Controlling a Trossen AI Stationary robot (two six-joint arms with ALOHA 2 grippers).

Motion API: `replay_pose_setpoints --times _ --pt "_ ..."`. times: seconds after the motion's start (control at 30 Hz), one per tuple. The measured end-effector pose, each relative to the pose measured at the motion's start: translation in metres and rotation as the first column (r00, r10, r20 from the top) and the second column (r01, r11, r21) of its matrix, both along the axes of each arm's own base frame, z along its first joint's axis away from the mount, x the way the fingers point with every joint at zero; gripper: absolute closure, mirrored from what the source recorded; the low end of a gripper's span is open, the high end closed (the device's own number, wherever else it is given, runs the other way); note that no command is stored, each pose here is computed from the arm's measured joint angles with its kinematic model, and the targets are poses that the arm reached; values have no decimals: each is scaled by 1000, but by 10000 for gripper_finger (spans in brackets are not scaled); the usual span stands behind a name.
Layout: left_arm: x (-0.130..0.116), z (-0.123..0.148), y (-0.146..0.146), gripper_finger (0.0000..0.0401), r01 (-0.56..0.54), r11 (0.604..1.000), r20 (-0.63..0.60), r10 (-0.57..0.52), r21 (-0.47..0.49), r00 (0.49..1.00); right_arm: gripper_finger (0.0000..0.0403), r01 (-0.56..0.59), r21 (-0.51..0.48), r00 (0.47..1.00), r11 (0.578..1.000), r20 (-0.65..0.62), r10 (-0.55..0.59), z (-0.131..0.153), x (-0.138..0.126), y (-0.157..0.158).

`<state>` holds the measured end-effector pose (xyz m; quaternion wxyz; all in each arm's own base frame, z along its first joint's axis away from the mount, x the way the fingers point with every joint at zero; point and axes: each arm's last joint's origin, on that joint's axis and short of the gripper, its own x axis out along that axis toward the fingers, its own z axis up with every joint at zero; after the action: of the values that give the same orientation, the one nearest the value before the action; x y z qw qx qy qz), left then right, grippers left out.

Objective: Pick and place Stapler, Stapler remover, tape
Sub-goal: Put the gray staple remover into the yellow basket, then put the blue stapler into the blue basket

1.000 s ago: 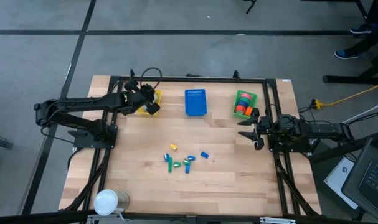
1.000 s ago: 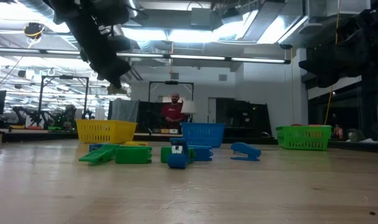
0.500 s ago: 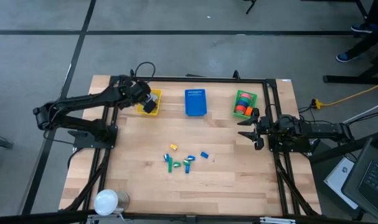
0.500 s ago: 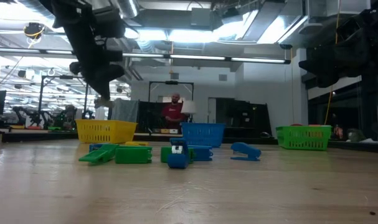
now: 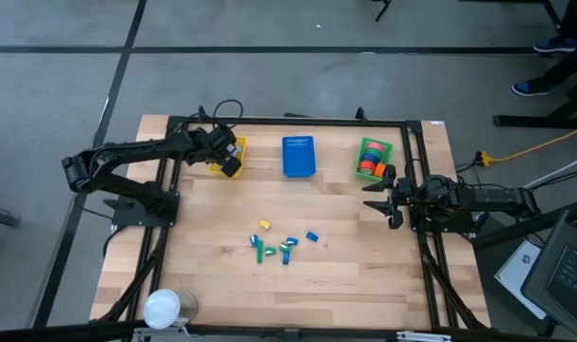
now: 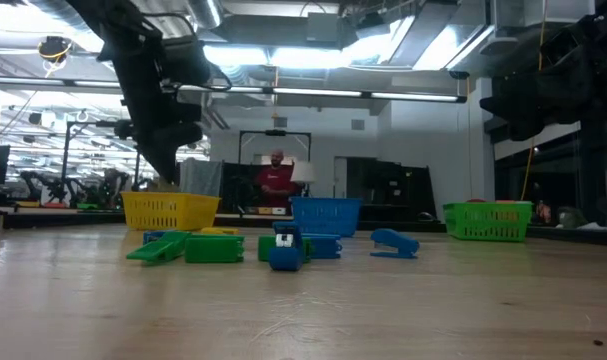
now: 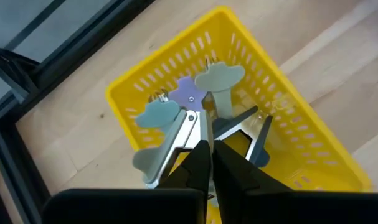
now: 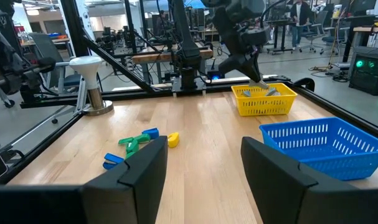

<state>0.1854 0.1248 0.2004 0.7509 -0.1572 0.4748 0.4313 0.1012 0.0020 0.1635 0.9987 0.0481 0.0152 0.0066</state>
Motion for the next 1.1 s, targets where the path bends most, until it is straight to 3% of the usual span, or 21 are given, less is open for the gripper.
replay_pose_setpoints --times 0.47,0.73,1.1 --pt "2 8 1 333 24 998 -21 -23 57 1000 192 0 0 1000 1000 0 0 0 0 0" --pt "24 47 -3 305 152 979 50 -160 133 986 192 0 0 1000 1000 -1 0 0 0 0" --pt "57 76 -58 298 384 902 126 -412 195 902 192 0 0 1000 1000 0 0 0 0 0"
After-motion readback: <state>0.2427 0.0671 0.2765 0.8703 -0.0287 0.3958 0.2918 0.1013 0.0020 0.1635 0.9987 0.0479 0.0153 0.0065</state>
